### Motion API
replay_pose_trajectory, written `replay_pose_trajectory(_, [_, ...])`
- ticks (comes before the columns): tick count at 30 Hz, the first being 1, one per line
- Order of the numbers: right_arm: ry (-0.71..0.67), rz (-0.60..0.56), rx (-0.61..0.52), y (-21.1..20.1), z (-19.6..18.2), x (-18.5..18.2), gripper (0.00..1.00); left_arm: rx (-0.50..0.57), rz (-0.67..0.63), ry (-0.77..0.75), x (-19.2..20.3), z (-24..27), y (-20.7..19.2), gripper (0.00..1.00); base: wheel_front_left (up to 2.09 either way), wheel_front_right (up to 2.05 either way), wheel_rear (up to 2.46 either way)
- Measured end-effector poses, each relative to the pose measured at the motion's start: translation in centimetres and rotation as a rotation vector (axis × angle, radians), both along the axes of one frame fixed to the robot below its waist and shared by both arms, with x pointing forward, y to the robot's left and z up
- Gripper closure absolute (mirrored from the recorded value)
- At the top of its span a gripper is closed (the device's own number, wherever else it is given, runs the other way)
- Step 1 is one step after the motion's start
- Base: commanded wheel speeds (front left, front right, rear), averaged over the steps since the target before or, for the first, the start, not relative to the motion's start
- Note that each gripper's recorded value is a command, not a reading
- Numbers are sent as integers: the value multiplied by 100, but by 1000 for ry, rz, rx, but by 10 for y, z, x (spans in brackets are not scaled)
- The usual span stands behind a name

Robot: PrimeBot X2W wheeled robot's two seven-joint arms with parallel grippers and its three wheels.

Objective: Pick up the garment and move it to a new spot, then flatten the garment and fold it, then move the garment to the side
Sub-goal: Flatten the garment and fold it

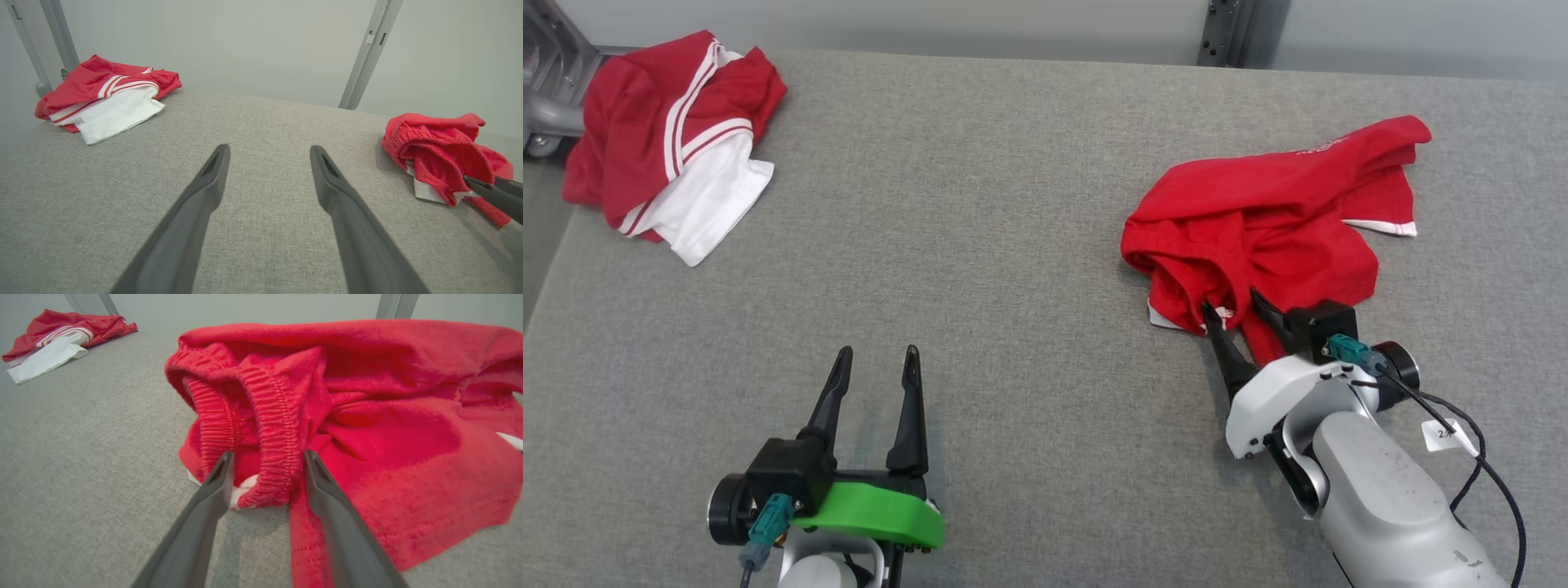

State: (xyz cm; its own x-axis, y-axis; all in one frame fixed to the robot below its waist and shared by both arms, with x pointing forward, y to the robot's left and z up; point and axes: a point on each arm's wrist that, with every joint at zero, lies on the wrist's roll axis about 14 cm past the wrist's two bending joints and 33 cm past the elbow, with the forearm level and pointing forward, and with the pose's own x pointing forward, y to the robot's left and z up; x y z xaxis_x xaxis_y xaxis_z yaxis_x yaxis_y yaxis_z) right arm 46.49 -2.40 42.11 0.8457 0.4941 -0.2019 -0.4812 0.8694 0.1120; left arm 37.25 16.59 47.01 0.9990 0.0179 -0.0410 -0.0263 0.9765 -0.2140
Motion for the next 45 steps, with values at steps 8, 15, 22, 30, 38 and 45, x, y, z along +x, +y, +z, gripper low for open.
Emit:
replay_pose_trajectory(8, [-74, 144, 60, 57, 29, -4, 100, 3, 50, -2, -8, 2, 15, 0, 0, 0, 0])
replay_pose_trajectory(15, [-127, 360, 100, 116, 53, -42, 100, 0, 54, -12, -9, 6, 15, 0, 0, 0, 0])
replay_pose_trajectory(22, [-88, 517, 44, 150, 50, -58, 100, -5, 50, -3, -6, 3, 13, 0, 0, 0, 0])
replay_pose_trajectory(30, [-67, 593, 18, 166, 43, -57, 0, -6, 60, 10, -4, -1, 16, 0, 0, 0, 0])
replay_pose_trajectory(38, [-119, 465, 63, 139, 63, -27, 0, -11, 51, -3, 2, 2, 12, 0, 0, 0, 0])
replay_pose_trajectory(45, [-160, 207, 68, 50, 60, -7, 0, -16, 3, -14, 8, 4, -3, 0, 0, 0, 0])
